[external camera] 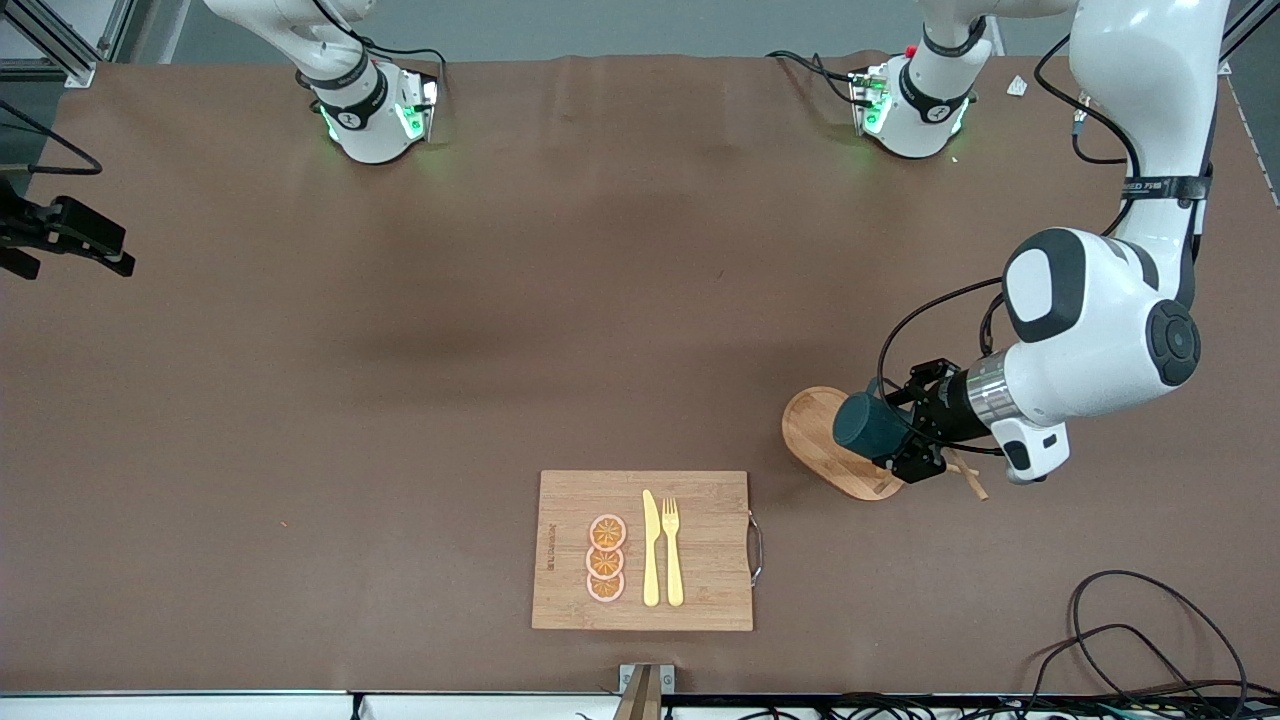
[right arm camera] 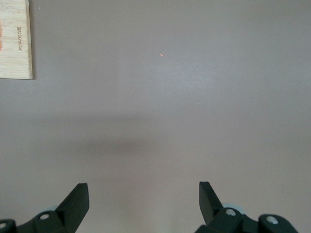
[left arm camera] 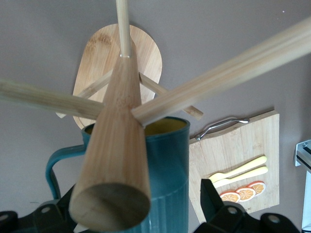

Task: Transfer cup from left to right arm and place
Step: 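Close the left gripper on the teal mug's rim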

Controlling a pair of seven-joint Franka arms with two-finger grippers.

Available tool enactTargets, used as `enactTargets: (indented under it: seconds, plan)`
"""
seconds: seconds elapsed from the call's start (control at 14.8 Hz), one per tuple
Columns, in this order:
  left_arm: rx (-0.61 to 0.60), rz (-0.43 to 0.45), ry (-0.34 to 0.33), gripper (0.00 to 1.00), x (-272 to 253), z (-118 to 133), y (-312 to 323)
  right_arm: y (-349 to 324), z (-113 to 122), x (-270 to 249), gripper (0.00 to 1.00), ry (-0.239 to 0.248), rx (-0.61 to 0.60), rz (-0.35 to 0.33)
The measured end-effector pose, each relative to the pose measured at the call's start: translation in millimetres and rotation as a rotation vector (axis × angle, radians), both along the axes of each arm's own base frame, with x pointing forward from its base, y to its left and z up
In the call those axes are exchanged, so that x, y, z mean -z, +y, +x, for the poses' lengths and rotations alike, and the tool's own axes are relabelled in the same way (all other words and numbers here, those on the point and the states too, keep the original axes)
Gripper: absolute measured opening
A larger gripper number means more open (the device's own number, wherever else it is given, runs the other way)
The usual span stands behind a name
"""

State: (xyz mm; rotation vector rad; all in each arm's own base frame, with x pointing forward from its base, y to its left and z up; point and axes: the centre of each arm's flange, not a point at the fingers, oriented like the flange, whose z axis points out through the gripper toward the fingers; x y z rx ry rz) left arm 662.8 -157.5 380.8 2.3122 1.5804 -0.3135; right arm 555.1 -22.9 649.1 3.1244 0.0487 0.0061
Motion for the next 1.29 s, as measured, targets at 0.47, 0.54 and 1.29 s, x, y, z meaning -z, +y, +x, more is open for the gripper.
enactTargets:
  seconds: [0.47, 0.54, 1.29]
  plan:
    - [0.000, -0.001, 0.007, 0.85, 6, 1, -1, 0, 0, 0, 1.00, -0.001, 0.000, 0.000]
    - [0.000, -0.001, 0.006, 0.85, 6, 1, -2, 0, 0, 0, 1.00, -0.001, 0.000, 0.000]
    - [0.019, -0.034, -0.034, 0.85, -24, 2, -31, 0, 0, 0, 1.00, 0.000, 0.000, 0.000]
